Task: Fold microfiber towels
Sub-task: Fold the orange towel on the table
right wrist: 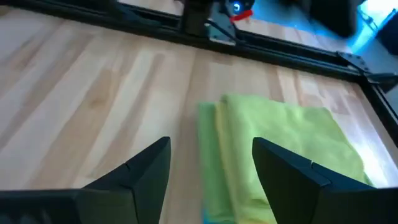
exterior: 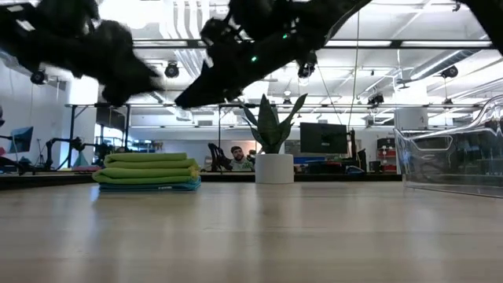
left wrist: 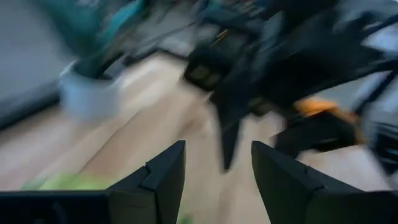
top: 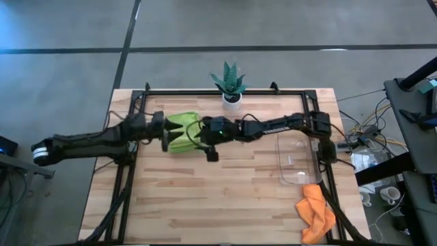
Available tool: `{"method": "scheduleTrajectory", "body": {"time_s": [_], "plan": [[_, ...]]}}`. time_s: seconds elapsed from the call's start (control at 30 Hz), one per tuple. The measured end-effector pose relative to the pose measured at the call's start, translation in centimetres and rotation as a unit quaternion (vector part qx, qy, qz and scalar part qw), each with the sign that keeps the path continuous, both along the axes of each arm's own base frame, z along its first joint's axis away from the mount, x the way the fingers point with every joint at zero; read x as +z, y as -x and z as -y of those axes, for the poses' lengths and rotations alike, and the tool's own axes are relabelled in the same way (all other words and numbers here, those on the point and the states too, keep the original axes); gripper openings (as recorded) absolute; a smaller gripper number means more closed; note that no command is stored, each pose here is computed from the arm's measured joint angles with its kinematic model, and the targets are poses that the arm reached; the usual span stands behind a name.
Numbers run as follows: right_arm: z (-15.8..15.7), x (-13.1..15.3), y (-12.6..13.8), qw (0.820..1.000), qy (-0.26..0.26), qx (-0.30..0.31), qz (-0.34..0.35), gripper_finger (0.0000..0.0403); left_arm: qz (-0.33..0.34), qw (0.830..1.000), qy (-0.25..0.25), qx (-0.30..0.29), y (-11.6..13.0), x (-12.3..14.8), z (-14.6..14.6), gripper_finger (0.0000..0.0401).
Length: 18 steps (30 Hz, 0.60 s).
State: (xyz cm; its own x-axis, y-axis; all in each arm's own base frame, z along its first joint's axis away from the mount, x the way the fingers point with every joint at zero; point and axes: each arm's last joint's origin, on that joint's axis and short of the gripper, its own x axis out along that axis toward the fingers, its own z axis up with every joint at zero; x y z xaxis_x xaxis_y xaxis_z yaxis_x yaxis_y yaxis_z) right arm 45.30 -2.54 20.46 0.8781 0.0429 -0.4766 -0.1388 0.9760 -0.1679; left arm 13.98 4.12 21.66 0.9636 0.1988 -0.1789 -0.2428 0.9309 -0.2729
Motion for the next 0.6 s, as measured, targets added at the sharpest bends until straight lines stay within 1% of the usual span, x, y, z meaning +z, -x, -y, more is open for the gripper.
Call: {"method": "scheduleTrajectory", "body": {"time_s": [0.07, 0.17, 0.23, 0.4, 0.47, 0.53, 0.6], "plan": [[-1.4, 0.3, 1.1, 1.000, 0.019, 0.004, 0.000, 0.0224, 0.036, 0.998, -0.027, -0.043, 0.1, 0.9, 1.1, 0.0168], [-3.8, 1.7, 2.6, 0.998, 0.055, -0.003, 0.016, 0.0224, 0.067, 0.990, -0.057, -0.108, -0.1, 1.5, 3.0, 0.0168], [-5.5, 2.5, 3.4, 0.998, 0.067, -0.008, 0.016, 0.0224, 0.083, 0.985, -0.070, -0.133, -0.5, 1.7, 4.1, 0.0168], [-9.8, 2.8, 5.5, 0.996, 0.073, -0.009, -0.057, 0.0224, 0.098, 0.981, -0.089, -0.144, -2.0, 1.9, 6.5, 0.0168], [-11.6, 3.4, 6.2, 0.994, 0.078, -0.022, -0.078, 0.0224, 0.094, 0.981, -0.087, -0.145, -2.7, 1.5, 7.3, 0.0168], [-13.4, 3.8, 7.0, 0.991, 0.079, -0.039, -0.102, 0.0224, 0.113, 0.978, -0.084, -0.151, -3.4, 1.5, 7.9, 0.0168], [-15.1, 4.2, 7.8, 0.989, 0.063, -0.051, -0.123, 0.0224, 0.120, 0.976, -0.082, -0.161, -4.1, 1.2, 8.6, 0.0168]]}}
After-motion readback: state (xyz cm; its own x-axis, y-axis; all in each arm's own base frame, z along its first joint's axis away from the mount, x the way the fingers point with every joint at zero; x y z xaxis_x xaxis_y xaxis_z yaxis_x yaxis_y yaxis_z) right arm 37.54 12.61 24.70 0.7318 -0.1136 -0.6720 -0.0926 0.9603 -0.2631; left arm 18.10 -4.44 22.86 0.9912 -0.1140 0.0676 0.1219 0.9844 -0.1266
